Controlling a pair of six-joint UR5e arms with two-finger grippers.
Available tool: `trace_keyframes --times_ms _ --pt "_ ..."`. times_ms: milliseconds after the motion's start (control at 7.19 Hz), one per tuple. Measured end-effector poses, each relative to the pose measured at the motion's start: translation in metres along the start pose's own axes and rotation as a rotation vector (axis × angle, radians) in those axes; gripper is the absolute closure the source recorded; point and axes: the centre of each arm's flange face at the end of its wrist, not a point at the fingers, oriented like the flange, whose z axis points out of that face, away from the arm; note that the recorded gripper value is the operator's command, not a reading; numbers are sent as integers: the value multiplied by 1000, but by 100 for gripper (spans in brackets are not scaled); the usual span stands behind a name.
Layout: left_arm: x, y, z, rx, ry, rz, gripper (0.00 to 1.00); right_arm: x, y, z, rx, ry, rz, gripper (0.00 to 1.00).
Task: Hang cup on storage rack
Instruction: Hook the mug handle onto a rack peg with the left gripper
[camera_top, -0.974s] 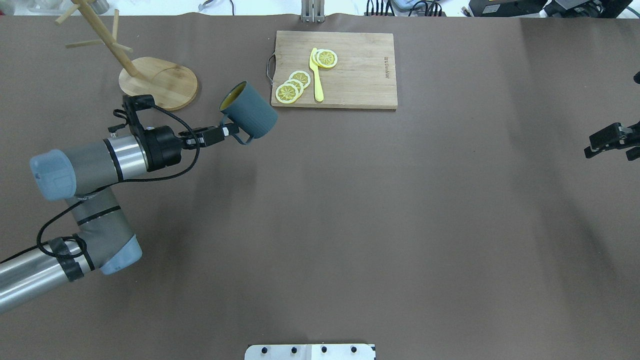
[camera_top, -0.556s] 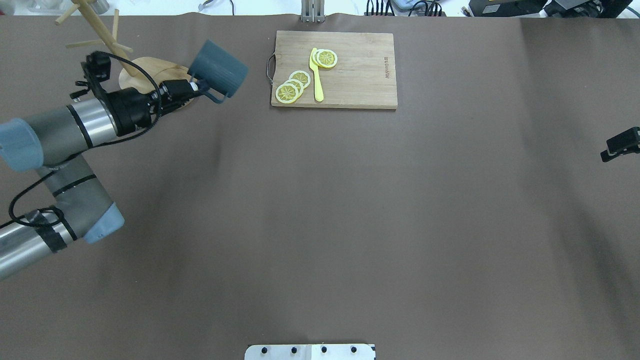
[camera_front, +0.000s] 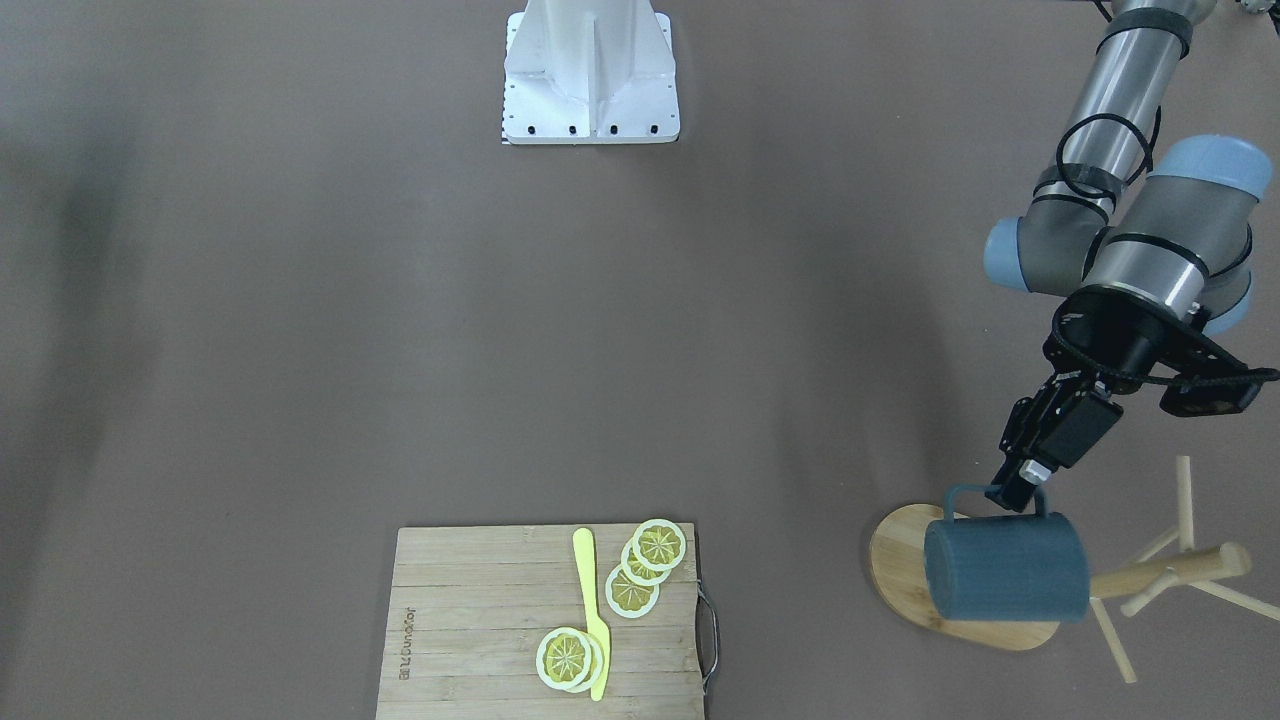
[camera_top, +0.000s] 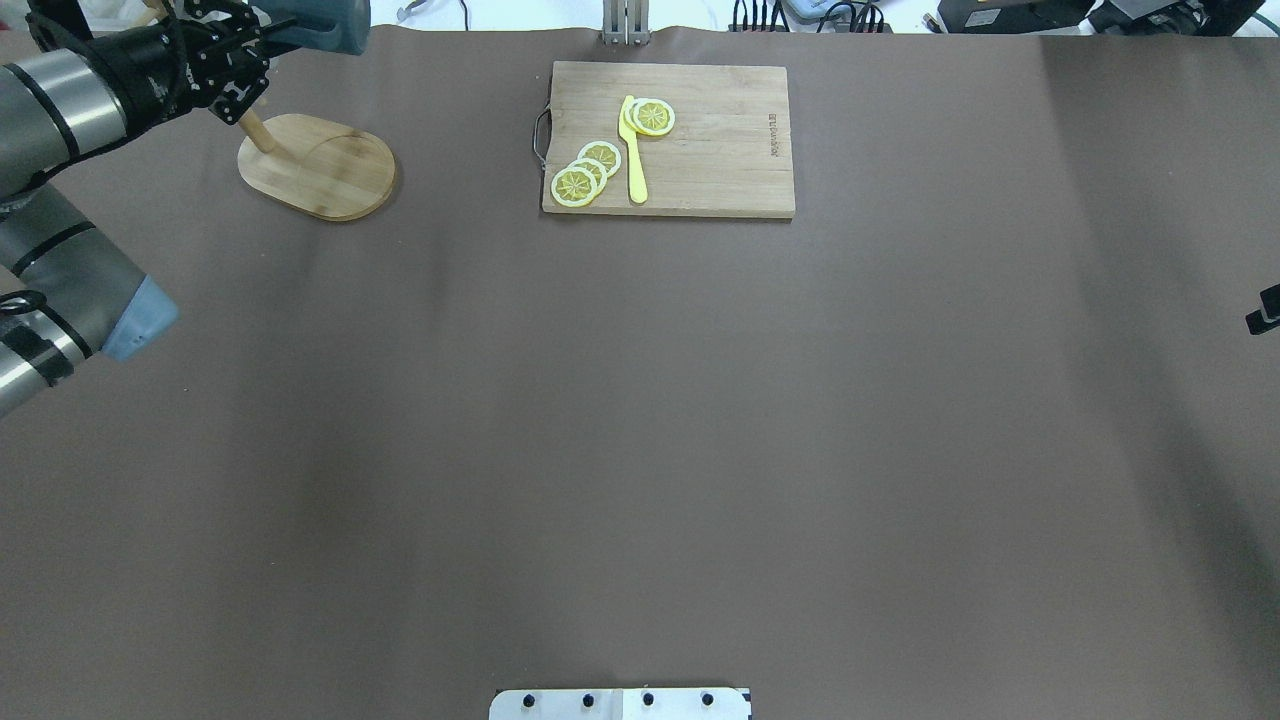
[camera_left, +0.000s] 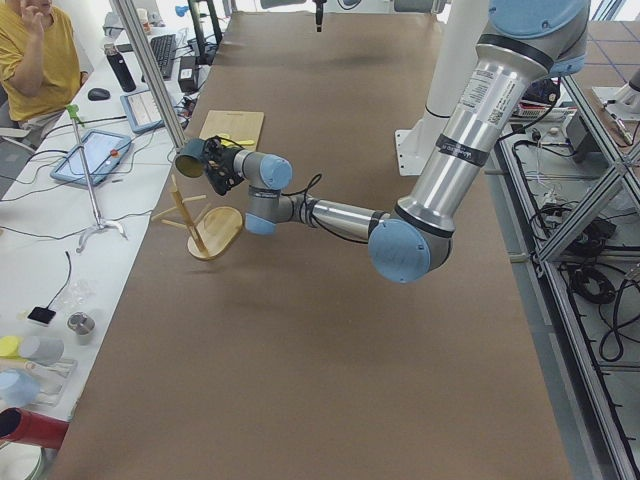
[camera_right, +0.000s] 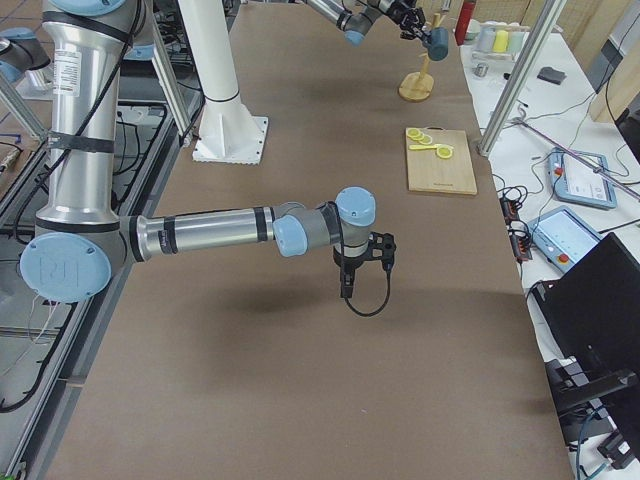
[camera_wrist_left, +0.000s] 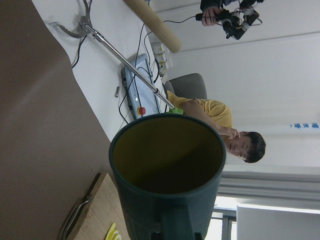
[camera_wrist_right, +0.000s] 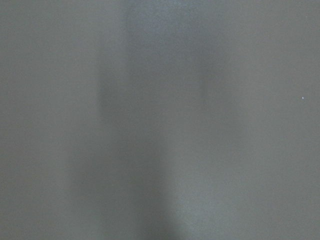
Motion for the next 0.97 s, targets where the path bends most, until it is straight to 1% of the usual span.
trace_keyframes --times_ms 139,417,695,974 --pt "15 -3 6 23 10 -88 100 1 1 0 0 1 1 0" --pt "30 -7 9 59 58 -264 100 4 4 1 -3 2 5 0" --pt "32 -8 9 69 77 -399 100 5 5 1 -5 3 10 0" --pt "28 -15 8 95 73 -494 100 4 5 1 -4 2 14 0"
